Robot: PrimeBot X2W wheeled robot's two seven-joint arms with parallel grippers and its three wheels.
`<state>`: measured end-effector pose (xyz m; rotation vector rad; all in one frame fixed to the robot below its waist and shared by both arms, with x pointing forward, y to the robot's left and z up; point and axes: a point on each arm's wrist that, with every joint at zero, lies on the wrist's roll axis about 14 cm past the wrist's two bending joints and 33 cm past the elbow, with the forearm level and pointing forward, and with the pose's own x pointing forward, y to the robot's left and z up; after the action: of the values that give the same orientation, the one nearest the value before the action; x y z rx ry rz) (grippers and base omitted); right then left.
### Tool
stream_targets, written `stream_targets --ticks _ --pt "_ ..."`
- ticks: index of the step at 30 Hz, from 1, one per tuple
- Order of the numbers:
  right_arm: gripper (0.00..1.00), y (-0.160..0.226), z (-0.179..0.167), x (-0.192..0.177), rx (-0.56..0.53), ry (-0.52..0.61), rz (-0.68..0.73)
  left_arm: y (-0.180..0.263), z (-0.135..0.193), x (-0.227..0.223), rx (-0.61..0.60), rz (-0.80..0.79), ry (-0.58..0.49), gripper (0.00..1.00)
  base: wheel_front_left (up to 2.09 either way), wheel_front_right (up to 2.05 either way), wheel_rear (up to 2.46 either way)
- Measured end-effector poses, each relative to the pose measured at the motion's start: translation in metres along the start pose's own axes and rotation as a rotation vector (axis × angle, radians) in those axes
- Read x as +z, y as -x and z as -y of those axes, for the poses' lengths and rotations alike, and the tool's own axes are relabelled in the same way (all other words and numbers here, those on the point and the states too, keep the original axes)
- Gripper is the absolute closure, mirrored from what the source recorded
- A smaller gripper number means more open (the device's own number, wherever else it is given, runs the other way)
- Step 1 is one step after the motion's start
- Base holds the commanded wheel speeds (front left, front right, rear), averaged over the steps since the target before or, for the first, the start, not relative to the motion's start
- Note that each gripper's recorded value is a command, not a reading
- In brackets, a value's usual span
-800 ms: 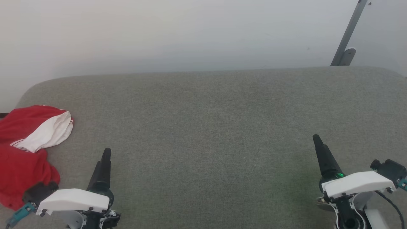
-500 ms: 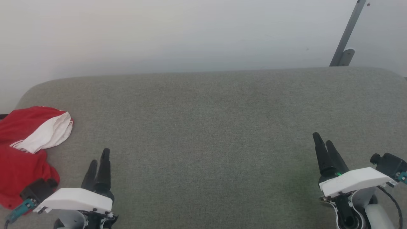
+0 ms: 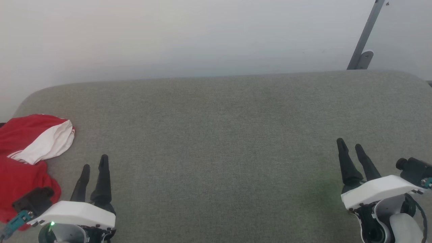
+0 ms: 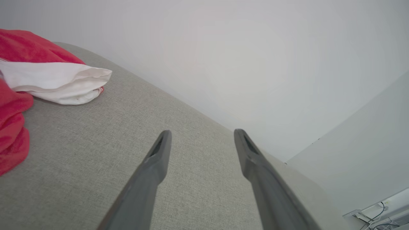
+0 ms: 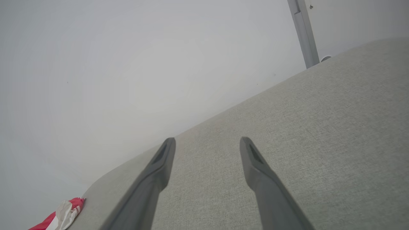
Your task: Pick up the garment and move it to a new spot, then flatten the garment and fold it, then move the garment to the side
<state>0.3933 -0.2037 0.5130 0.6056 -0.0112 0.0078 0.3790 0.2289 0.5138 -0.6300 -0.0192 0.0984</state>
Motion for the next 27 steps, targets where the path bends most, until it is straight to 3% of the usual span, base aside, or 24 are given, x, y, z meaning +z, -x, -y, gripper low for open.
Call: stream_targets --ticks 27 --pt "0.0 0.0 -0.001 0.023 0.019 0.268 0.076 -0.001 0.009 0.015 -0.096 0.083 -0.261 0.0 0.0 0.0 0.0"
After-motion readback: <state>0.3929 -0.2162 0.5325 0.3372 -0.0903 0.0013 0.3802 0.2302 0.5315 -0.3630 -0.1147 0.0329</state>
